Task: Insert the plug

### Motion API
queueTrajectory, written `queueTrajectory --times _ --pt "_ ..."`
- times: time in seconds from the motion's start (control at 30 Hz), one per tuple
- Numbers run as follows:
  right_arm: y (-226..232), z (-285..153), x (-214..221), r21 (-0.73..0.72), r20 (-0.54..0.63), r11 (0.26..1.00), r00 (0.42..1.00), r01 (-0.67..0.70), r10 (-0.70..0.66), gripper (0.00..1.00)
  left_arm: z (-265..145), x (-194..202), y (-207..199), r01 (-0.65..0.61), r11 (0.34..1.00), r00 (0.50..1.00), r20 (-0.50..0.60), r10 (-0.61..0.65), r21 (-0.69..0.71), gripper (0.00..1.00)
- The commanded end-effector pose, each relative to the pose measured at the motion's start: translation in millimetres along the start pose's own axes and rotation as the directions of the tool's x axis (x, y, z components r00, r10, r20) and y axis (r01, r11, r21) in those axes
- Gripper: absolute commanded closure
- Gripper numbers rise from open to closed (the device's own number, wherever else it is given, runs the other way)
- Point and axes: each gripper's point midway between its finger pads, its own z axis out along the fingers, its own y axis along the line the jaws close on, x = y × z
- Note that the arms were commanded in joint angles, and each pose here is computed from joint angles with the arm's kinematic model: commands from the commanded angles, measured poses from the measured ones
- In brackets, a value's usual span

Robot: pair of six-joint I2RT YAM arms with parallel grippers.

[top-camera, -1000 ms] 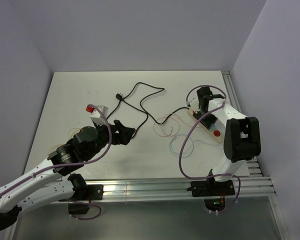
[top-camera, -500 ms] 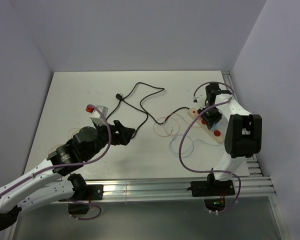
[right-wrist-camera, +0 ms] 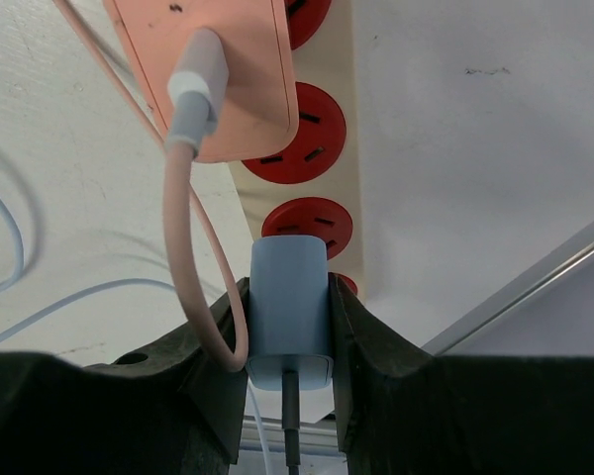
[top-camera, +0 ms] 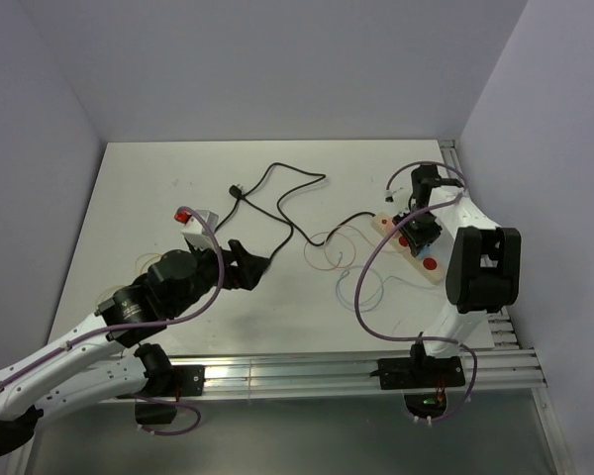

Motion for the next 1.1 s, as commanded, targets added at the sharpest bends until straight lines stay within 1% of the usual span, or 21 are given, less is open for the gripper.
queueTrajectory --times 0.0,0.17,0.3,0.37,0.4,0.5,0.6,0.67,0.7,0.73,0.8,0.87,0.9,0.97,1.0,1.03,1.07 --pt "-24 22 32 0.145 -0.1 0.987 0.992 -0.063 0.078 1.0 -3 -10 -17 0.011 0.997 1.0 0.01 -0.012 0.071 0.03" --pt "-30 -12 33 0.227 -0.016 0.969 0.995 -0.097 0.103 1.0 -4 -7 -30 0.029 0.991 0.999 -0.02 -0.027 0.129 0.02" --pt "-37 -40 22 0.283 0.109 0.945 0.984 -0.165 0.139 1.0 -7 -5 -38 0.048 0.985 0.998 -0.05 -0.04 0.165 0.02" --pt "-40 -49 20 0.3 0.144 0.935 0.978 -0.191 0.154 1.0 -9 -6 -39 0.054 0.984 0.997 -0.055 -0.045 0.168 0.02" --pt "-41 -56 16 0.307 0.181 0.929 0.971 -0.209 0.158 1.0 -10 -6 -40 0.054 0.984 0.997 -0.057 -0.045 0.17 0.03" --pt "-36 -63 7 0.282 0.246 0.935 0.958 -0.216 0.147 1.0 -12 -6 -40 0.068 0.984 0.996 -0.066 -0.058 0.166 0.03" --pt "-30 -62 -1 0.244 0.261 0.938 0.948 -0.246 0.181 1.0 -15 -7 -40 0.082 0.983 0.995 -0.068 -0.072 0.167 0.03" --pt "-32 -66 -4 0.264 0.262 0.92 0.94 -0.289 0.22 1.0 -18 -10 -41 0.093 0.981 0.995 -0.061 -0.083 0.17 0.03" --pt "-37 -70 -8 0.272 0.285 0.896 0.919 -0.351 0.273 1.0 -18 -9 -40 0.092 0.982 0.995 -0.062 -0.083 0.164 0.03" --pt "-53 -77 -5 0.346 0.289 0.846 0.904 -0.405 0.315 1.0 -19 -10 -38 0.094 0.984 0.995 -0.056 -0.086 0.154 0.03" --pt "-64 -80 -1 0.399 0.294 0.778 0.871 -0.485 0.393 1.0 -20 -11 -35 0.096 0.985 0.995 -0.053 -0.089 0.143 0.03" --pt "-67 -77 6 0.43 0.253 0.752 0.866 -0.5 0.431 1.0 -21 -12 -35 0.097 0.986 0.995 -0.049 -0.091 0.138 0.03" --pt "-66 -71 6 0.426 0.243 0.743 0.856 -0.516 0.456 1.0 -21 -14 -36 0.098 0.985 0.995 -0.049 -0.092 0.14 0.03" --pt "-60 -67 -4 0.371 0.265 0.748 0.835 -0.55 0.483 1.0 -20 -12 -37 0.095 0.985 0.994 -0.06 -0.087 0.143 0.03" --pt "-55 -67 -12 0.32 0.297 0.731 0.796 -0.603 0.527 1.0 -19 -12 -40 0.094 0.984 0.994 -0.065 -0.085 0.15 0.03" --pt "-55 -69 -11 0.319 0.297 0.715 0.783 -0.621 0.547 1.0 -19 -12 -41 0.088 0.984 0.995 -0.07 -0.078 0.154 0.03" --pt "-56 -75 -19 0.296 0.329 0.662 0.725 -0.688 0.605 1.0 -16 -9 -41 0.079 0.986 0.994 -0.084 -0.067 0.149 0.03"
